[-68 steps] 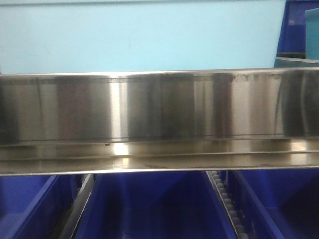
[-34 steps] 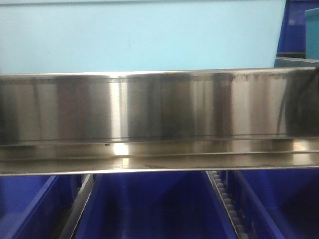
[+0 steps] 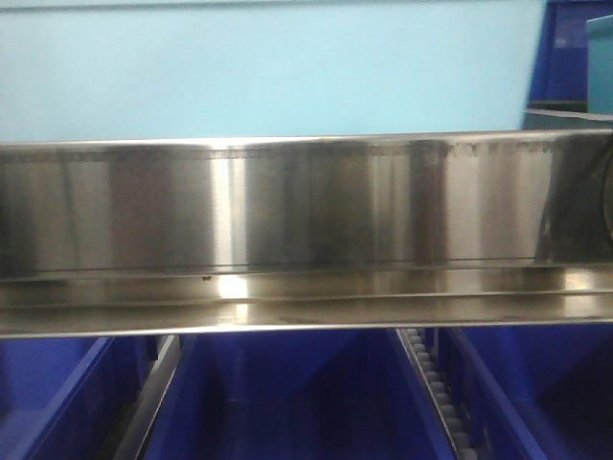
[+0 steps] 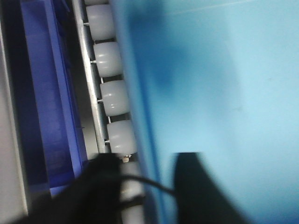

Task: Move two blue bins to right shelf middle
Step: 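Close both grippers on opposite side walls of the light-blue bin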

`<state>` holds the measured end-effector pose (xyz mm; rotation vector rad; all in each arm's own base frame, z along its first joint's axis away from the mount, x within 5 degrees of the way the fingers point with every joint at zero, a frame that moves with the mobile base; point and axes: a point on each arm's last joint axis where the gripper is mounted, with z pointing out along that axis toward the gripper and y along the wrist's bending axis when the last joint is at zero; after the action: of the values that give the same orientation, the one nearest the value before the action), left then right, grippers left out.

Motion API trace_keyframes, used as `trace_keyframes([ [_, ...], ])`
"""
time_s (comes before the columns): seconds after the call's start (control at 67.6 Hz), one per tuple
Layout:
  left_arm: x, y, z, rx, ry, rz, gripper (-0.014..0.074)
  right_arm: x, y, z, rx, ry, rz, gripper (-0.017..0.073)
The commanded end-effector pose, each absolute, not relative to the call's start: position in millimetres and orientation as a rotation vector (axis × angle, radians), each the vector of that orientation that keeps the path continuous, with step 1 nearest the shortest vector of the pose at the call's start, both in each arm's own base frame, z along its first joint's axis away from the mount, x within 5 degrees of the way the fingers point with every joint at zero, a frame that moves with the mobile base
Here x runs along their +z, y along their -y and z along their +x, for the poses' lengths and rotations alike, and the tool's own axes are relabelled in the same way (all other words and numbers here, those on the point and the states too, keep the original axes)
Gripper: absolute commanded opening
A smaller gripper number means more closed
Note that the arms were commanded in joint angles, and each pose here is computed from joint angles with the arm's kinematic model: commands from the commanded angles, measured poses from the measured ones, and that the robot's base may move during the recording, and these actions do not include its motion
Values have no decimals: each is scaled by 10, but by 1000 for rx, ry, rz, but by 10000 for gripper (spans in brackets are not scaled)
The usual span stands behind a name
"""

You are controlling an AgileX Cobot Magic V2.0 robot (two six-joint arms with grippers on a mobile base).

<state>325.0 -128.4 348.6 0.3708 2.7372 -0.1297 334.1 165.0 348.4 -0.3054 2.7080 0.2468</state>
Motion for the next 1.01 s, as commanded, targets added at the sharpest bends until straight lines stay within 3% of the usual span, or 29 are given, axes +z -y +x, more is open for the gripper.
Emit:
trace_keyframes([
  [0.0,3527,1300,3240,-128,-2720,369,-63,3523,-1646,3348,250,-2687,-303,-168],
  [0.03,3527,1300,3240,-128,-2720,369,-109,3523,-1646,3348,250,-2687,-303,-161],
  [0.532,3626,1285,3183,-148,-2693,364,-111,3685,-1600,3278,254,-2630,-300,-153],
  [0.991,4717,1228,2944,-294,-2336,320,-111,4757,-1391,3024,267,-2237,-259,-153],
])
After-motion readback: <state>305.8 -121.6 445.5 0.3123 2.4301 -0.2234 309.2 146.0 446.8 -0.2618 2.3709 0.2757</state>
